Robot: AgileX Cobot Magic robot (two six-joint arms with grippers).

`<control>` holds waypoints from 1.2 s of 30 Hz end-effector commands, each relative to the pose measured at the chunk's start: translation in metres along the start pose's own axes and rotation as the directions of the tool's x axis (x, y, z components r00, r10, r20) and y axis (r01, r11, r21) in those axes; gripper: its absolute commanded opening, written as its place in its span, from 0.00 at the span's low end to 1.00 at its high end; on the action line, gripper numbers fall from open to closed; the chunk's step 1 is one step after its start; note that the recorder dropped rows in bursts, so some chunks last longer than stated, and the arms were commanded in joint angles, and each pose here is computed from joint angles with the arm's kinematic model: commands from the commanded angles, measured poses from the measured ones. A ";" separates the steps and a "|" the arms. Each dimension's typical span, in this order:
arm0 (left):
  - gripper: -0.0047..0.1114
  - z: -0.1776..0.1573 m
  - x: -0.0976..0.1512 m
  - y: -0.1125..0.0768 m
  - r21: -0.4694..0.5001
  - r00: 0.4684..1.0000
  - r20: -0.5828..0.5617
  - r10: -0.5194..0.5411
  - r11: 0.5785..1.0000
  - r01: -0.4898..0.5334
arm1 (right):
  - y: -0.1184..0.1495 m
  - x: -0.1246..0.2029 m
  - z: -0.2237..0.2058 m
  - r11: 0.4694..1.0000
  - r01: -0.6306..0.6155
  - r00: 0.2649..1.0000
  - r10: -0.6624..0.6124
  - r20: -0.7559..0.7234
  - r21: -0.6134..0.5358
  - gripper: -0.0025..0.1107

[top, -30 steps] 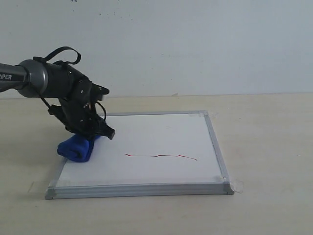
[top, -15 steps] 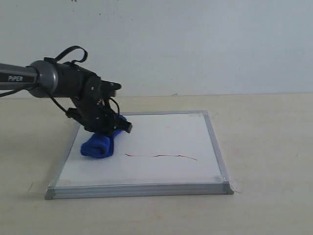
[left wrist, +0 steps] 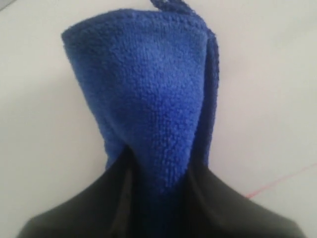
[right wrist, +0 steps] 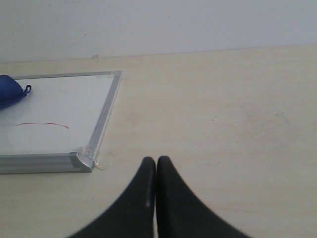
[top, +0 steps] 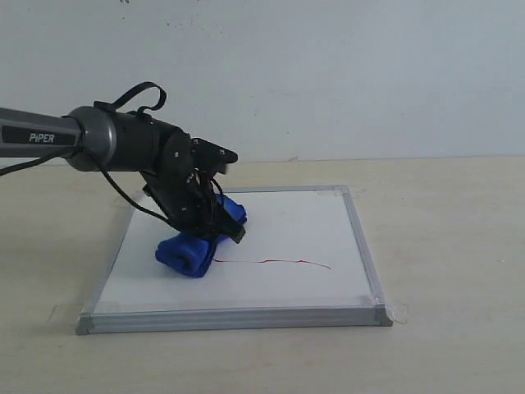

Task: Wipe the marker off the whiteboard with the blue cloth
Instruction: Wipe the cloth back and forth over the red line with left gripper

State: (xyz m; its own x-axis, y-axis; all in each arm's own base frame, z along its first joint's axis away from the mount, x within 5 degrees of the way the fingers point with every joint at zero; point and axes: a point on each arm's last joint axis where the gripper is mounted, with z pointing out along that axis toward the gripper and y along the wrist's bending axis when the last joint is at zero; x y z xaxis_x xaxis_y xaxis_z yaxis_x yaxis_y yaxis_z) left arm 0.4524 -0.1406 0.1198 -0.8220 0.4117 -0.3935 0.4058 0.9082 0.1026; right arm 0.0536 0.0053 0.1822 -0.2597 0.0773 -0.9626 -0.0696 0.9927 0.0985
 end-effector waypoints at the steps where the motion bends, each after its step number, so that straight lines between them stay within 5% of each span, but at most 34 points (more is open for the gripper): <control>1: 0.07 0.016 0.017 0.018 -0.008 0.991 -0.076 -0.112 0.994 0.111 | 0.000 -0.001 0.000 1.000 -0.002 1.000 0.002 0.013 0.001 0.02; 5: 0.07 0.011 0.035 0.069 -0.124 0.960 -0.152 -0.236 0.968 0.218 | 0.000 -0.001 0.000 1.000 -0.002 1.000 0.002 0.013 0.001 0.02; 8: 0.07 0.001 0.041 0.085 -0.137 0.948 -0.172 -0.269 0.959 0.248 | 0.000 -0.001 0.000 1.000 -0.002 1.000 0.002 0.013 0.001 0.02; 11: 0.07 -0.010 0.038 0.079 -0.125 0.953 -0.148 -0.264 0.961 0.247 | 0.000 -0.001 0.000 1.000 -0.002 1.000 0.002 0.013 0.001 0.02; 16: 0.07 -0.012 0.027 0.039 -0.032 0.965 -0.104 -0.242 0.970 0.240 | 0.000 -0.001 0.000 1.000 -0.002 1.000 0.002 0.013 0.001 0.02; 22: 0.07 -0.012 0.020 -0.015 0.022 0.991 -0.095 -0.096 0.995 0.098 | 0.000 -0.001 0.000 1.000 -0.002 1.000 0.002 0.013 0.001 0.02; 27: 0.07 -0.013 0.018 -0.042 0.055 0.995 -0.096 -0.019 0.998 0.025 | 0.000 -0.001 0.000 1.000 -0.002 1.000 0.002 0.013 0.001 0.02; 31: 0.07 -0.013 0.020 -0.035 0.074 0.994 -0.105 -0.016 0.997 0.024 | 0.000 -0.001 0.000 1.000 -0.002 1.000 0.002 0.013 0.001 0.02; 36: 0.07 -0.002 0.038 0.012 -0.091 0.975 -0.194 -0.112 0.991 0.096 | 0.000 -0.001 0.000 1.000 -0.002 1.000 0.002 0.013 0.001 0.02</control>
State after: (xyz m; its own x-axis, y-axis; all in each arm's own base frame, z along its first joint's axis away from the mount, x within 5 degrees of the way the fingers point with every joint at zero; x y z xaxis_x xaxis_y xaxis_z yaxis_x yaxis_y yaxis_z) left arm 0.4284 -0.1426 0.1264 -0.8804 0.3327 -0.3380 0.3304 0.9415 0.0660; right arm 0.0536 0.0053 0.1822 -0.2597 0.0773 -0.9626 -0.0696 0.9927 0.0985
